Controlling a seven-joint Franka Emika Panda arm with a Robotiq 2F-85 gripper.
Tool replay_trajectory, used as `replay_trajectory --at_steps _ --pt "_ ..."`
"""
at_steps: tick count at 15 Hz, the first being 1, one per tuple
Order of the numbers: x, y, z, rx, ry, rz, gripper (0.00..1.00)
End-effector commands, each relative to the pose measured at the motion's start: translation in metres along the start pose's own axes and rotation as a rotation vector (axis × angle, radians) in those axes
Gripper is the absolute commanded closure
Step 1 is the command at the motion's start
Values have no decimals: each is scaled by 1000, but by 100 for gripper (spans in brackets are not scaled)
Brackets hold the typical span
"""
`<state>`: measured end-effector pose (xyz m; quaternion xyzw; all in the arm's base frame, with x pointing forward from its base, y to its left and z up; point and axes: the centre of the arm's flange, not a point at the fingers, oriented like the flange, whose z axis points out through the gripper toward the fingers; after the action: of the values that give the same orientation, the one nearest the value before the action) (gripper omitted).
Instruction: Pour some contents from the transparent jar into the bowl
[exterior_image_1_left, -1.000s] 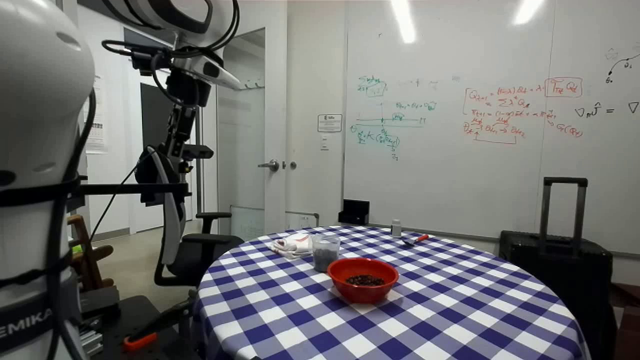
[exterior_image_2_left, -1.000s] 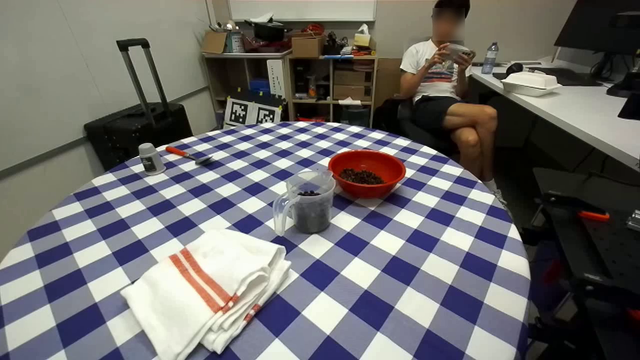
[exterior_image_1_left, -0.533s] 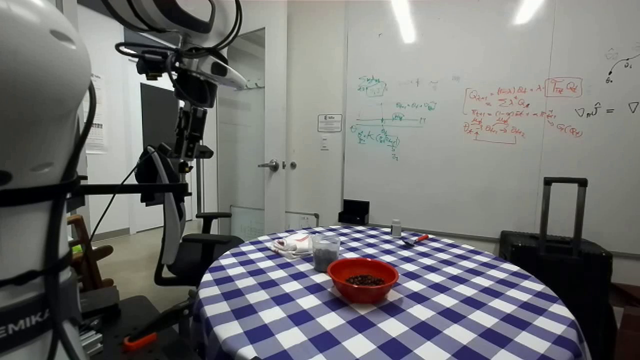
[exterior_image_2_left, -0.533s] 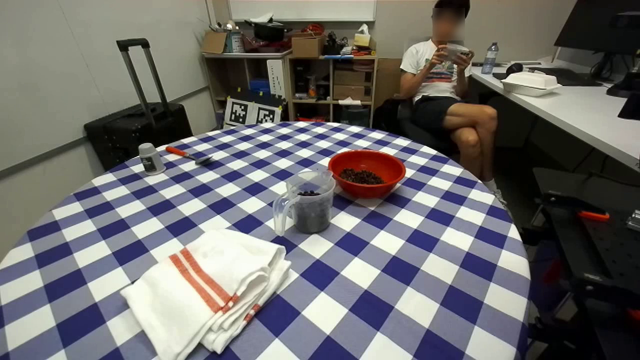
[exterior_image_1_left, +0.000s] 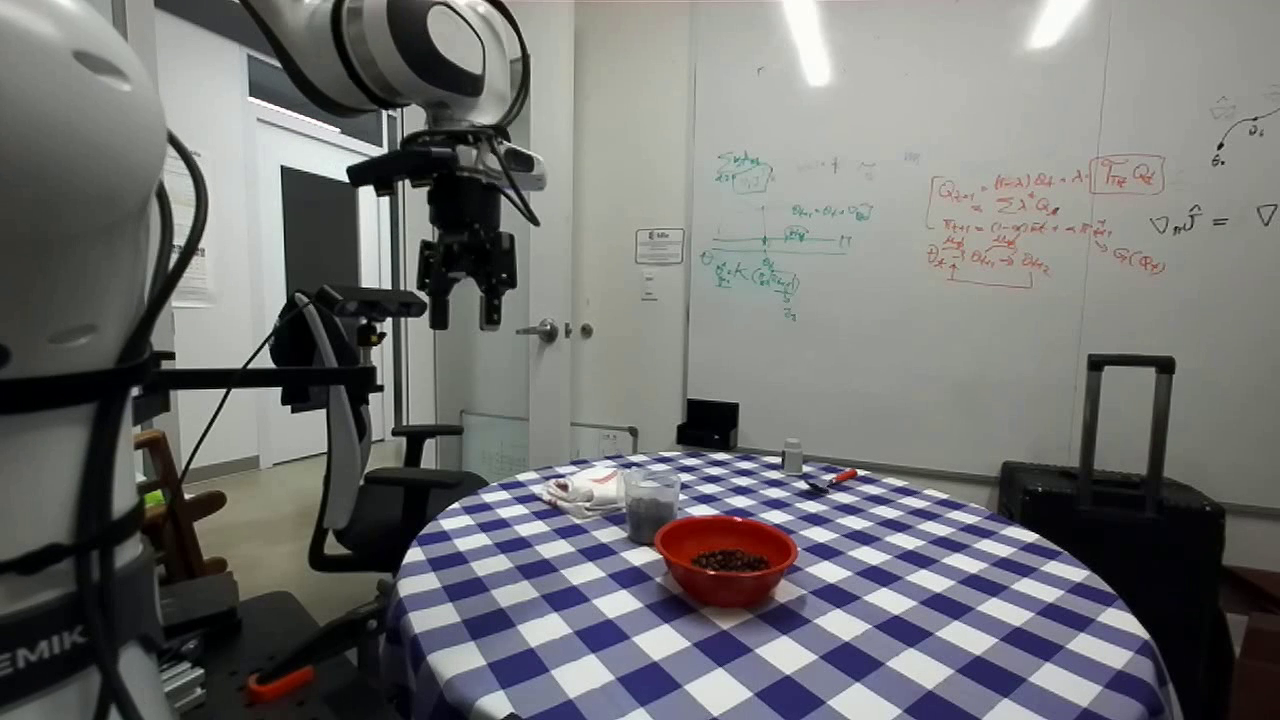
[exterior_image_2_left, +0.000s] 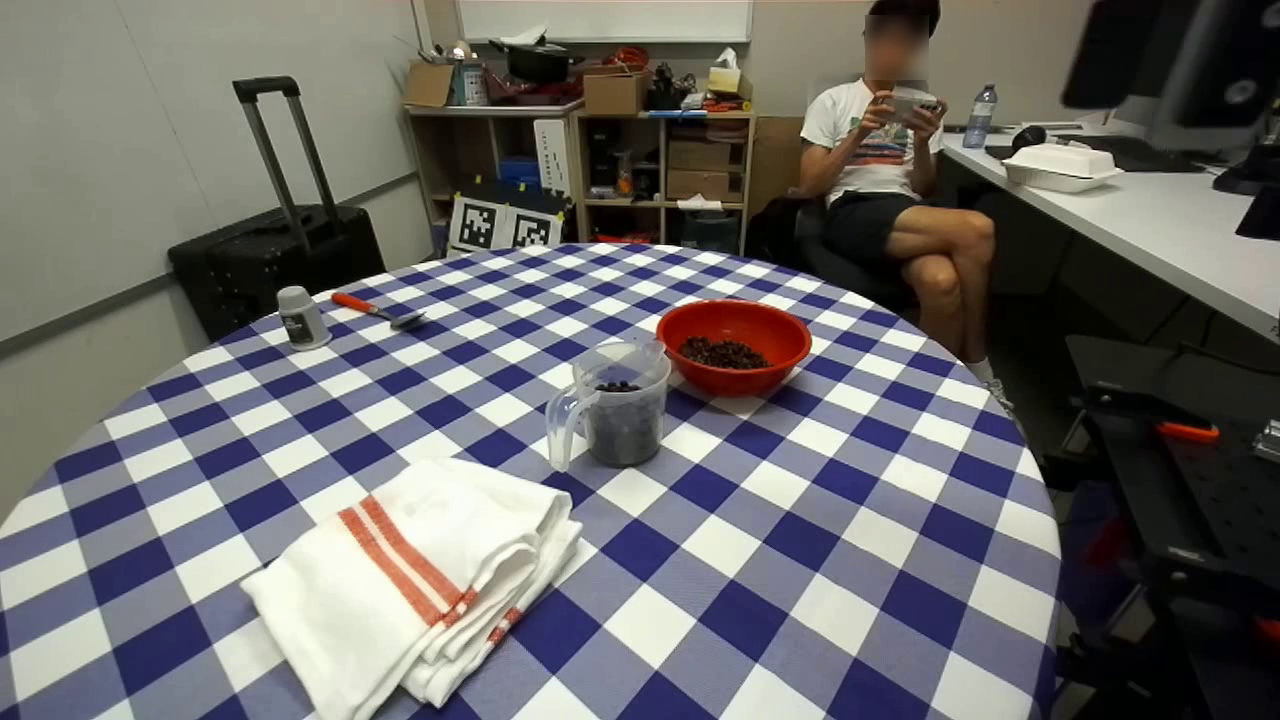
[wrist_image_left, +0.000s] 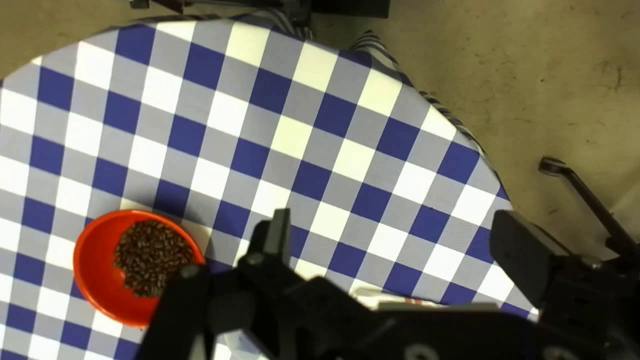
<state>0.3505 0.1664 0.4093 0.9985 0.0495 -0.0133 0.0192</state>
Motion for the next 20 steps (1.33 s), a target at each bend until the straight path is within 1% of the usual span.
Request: replay_trajectory --at_steps 1,3,6,9,11,12,14,15,17,20 --pt "49 -1 -4 -38 18 -177 0" --pt "66 1 -5 -58 21 -266 0" --pt "92 2 -4 -66 -1 -405 0" --pt "121 5 -4 -53 -36 -561 0" --pt "138 5 -6 -23 -44 -662 0" --pt "143 6 -8 7 -35 -710 0" --pt "143 11 -9 80 -5 -792 0" --pt "132 8 -1 21 -4 -715 0" --pt "137 10 -3 54 7 -760 0" --pt "138 10 -4 59 10 -775 0"
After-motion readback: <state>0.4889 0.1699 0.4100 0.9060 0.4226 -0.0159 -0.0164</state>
